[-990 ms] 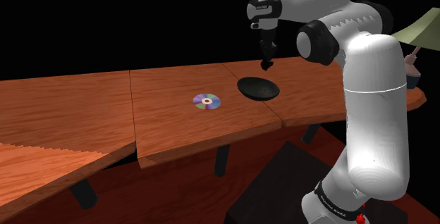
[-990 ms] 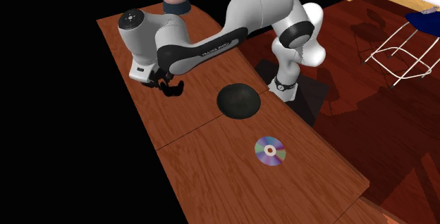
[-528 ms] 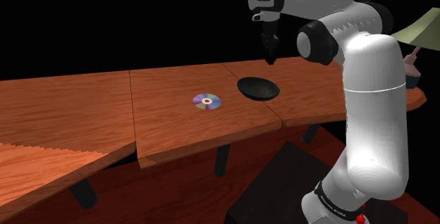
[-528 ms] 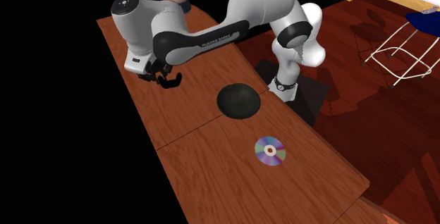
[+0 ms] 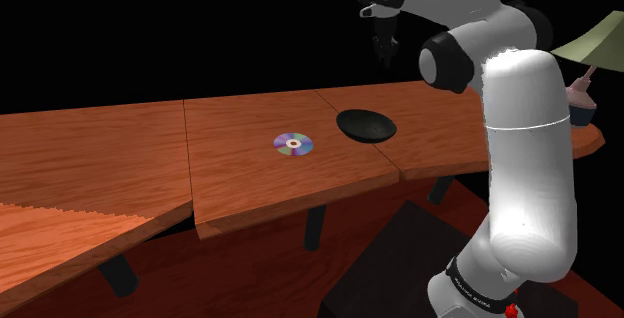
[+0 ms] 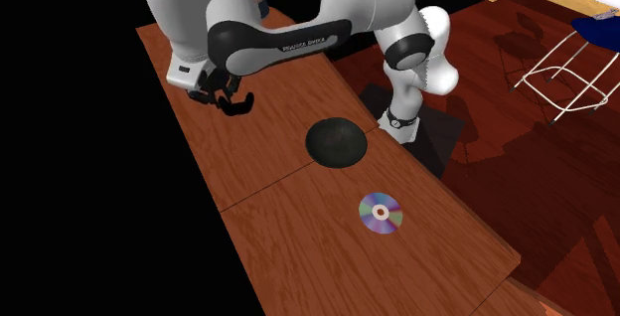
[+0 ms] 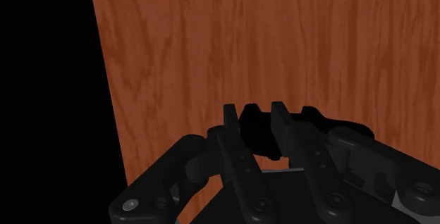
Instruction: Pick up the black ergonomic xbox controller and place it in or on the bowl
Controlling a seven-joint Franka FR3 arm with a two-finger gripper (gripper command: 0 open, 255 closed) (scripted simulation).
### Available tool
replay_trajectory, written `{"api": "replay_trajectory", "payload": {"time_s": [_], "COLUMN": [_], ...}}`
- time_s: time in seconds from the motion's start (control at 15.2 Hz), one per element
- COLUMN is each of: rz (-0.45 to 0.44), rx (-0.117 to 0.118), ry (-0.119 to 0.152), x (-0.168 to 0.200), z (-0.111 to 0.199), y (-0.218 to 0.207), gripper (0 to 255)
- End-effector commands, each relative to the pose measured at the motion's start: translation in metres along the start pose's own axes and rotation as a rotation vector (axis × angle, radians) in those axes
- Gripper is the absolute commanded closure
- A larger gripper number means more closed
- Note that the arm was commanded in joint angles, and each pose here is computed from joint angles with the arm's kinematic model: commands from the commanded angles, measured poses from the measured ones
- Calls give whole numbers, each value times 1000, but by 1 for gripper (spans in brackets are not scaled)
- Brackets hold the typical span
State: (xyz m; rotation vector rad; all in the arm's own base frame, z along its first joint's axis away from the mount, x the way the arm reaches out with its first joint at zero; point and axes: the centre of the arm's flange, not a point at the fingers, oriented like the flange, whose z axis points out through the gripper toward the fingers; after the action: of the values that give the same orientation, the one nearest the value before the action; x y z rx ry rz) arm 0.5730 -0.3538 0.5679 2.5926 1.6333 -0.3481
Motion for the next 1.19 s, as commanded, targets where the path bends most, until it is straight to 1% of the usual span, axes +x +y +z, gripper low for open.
{"api": "replay_trajectory", "payload": {"time_s": [0.0, 1.12], "rz": [0, 0], "rx": [0, 0], "ry": [0, 0], "x": [6, 141], "z": [-5, -39], "y": [-11, -187], "gripper": [255, 255]}}
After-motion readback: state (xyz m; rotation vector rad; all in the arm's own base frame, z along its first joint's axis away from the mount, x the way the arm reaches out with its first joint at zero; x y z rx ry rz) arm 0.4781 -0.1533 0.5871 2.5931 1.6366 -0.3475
